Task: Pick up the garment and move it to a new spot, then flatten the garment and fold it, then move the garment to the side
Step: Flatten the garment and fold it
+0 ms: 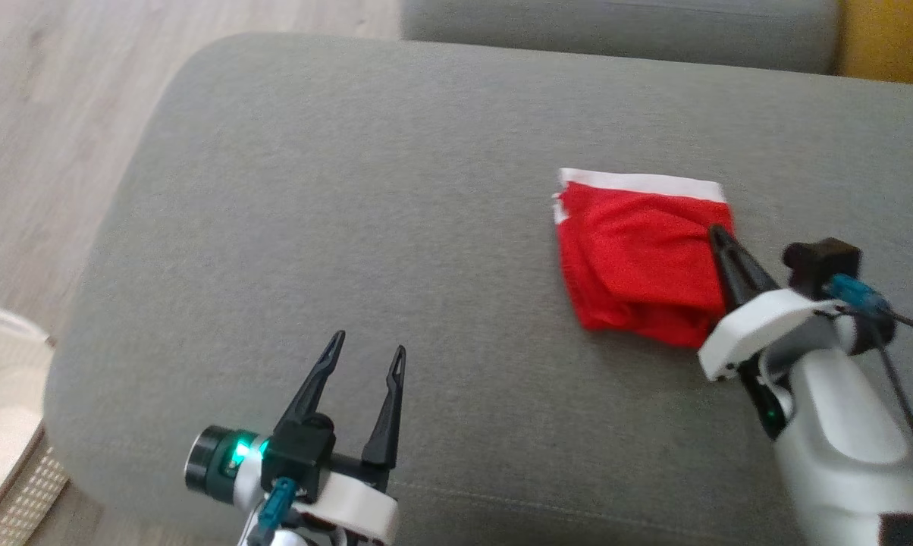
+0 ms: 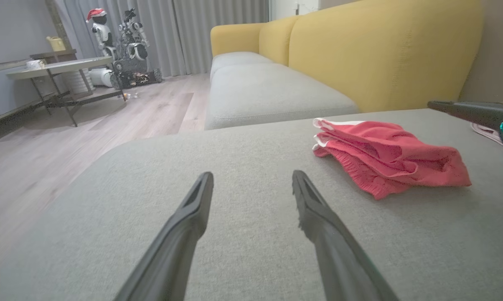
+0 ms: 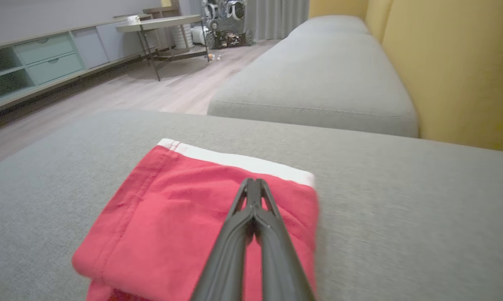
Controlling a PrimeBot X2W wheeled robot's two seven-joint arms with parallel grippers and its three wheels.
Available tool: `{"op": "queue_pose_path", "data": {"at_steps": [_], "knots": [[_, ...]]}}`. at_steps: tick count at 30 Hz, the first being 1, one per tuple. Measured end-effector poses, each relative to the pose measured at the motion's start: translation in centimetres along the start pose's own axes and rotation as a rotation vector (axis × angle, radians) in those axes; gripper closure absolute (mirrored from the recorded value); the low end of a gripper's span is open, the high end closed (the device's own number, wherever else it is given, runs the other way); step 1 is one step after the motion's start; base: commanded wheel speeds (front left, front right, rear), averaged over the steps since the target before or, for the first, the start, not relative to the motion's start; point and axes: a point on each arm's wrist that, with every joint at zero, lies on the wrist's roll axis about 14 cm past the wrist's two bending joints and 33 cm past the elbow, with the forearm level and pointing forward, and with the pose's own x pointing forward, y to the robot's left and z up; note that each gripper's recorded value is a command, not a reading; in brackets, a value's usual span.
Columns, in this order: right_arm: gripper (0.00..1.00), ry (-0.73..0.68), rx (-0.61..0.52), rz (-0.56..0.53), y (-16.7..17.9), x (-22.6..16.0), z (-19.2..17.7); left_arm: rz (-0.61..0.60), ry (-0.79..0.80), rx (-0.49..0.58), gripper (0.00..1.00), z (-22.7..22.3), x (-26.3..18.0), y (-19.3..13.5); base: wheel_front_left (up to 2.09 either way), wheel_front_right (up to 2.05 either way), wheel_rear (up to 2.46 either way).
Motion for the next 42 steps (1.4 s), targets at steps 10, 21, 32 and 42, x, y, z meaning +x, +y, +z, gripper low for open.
{"op": "queue_pose_path", "data": {"at_steps": [10,21,32,42], "knots": [[1.00,0.206,0.049,0.192,8.9,0.9,-5.9,0.078,0.027,0.007,0.00,-0.6,-1.3,2.0,0.00,0.00,0.00],[1.00,0.084,0.142,0.298,13.5,-1.9,-3.7,0.072,-0.026,0.005,0.00,0.8,-1.3,1.5,0.00,0.00,0.00],[0.00,-0.192,0.244,0.065,6.3,-7.7,0.7,0.087,-0.029,-0.085,0.00,0.8,-2.0,2.1,0.00,0.00,0.00],[0.00,-0.276,0.225,-0.131,2.3,-14.5,-0.3,0.027,-0.102,-0.063,0.00,3.0,-2.6,0.8,0.00,0.00,0.00]]}}
